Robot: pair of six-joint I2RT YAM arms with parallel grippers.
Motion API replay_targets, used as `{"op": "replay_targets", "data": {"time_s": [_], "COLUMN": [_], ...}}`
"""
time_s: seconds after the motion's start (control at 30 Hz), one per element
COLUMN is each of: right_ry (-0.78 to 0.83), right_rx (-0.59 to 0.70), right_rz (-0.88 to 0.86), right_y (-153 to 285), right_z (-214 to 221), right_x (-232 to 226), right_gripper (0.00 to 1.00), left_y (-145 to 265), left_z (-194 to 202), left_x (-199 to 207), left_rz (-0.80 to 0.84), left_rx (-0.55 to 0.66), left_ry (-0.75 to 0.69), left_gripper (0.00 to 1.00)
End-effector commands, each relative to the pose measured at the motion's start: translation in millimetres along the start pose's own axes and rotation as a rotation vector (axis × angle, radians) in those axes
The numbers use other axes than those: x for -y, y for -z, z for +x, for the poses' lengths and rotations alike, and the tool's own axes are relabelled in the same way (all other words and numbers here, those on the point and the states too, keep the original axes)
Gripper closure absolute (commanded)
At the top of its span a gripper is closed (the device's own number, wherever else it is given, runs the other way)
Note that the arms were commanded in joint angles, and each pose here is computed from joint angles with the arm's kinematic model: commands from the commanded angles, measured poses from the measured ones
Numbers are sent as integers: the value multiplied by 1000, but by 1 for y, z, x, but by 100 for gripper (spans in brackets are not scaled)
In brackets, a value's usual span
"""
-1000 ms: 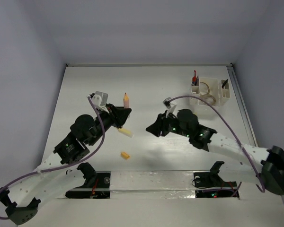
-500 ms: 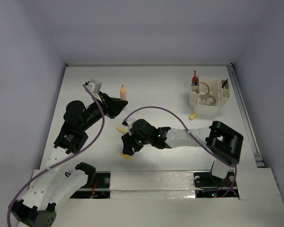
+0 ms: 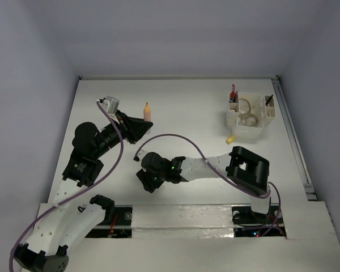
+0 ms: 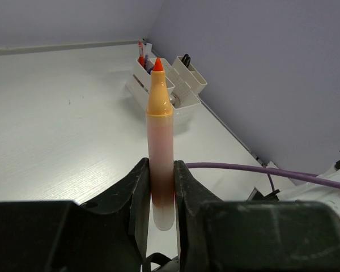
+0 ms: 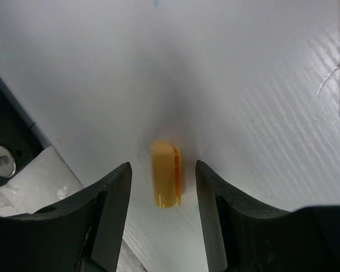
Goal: Sort the stationery into containers
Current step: Pick up the pen cap from the center of the board, then close the pen cap on the pen.
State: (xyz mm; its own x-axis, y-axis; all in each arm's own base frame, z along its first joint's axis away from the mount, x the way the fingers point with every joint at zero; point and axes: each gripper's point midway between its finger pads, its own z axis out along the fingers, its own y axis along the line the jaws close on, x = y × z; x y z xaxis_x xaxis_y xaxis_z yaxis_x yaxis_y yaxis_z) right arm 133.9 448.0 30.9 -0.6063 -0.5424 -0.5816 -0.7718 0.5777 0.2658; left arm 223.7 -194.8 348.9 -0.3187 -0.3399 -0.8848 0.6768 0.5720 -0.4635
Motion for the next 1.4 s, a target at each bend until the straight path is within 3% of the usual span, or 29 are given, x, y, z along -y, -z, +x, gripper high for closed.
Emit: {"op": "replay_targets", "data": {"time_s": [0.0, 0.2, 0.23, 0.3, 0.33, 0.37, 0.6, 0.83, 1.0, 1.13, 1.37], "right_ry": [38, 41, 44, 47, 47, 43, 13, -143, -219, -314, -422], "right_rx": [-44, -69, -66, -61, -57, -44, 274, 564, 776, 876, 1046], "right_rz": [65, 128, 150, 170, 176, 170, 80, 16, 36, 31, -192], "right_y": [-6, -11, -11, -9, -7, -5, 65, 166, 236, 266, 303], "right_z": [7, 15, 14, 12, 13, 10, -58, -107, -133, -151, -193], "right_x": [8, 16, 20, 23, 25, 23, 9, 63, 102, 152, 143], "right_gripper": [46, 62, 76, 87, 98, 100, 100, 100, 100, 100, 100], "left_y": [1, 3, 4, 6, 6, 6, 2, 1, -3, 2, 13], "left_z": [-20, -16, -16, -17, -16, -17, -10, 3, 24, 39, 70], "left_x": [8, 1, 0, -1, -1, -1, -5, -5, 10, 25, 44], "left_rz": [28, -4, -9, -16, -17, -15, -15, 17, 172, 316, 466], "left_rx": [67, 69, 70, 79, 78, 80, 76, 69, 45, 52, 4], "left_ry": [-46, -38, -41, -43, -41, -39, -11, 37, 86, 134, 230], "left_gripper": [100, 100, 100, 100, 100, 100, 100, 100, 100, 100, 100]}}
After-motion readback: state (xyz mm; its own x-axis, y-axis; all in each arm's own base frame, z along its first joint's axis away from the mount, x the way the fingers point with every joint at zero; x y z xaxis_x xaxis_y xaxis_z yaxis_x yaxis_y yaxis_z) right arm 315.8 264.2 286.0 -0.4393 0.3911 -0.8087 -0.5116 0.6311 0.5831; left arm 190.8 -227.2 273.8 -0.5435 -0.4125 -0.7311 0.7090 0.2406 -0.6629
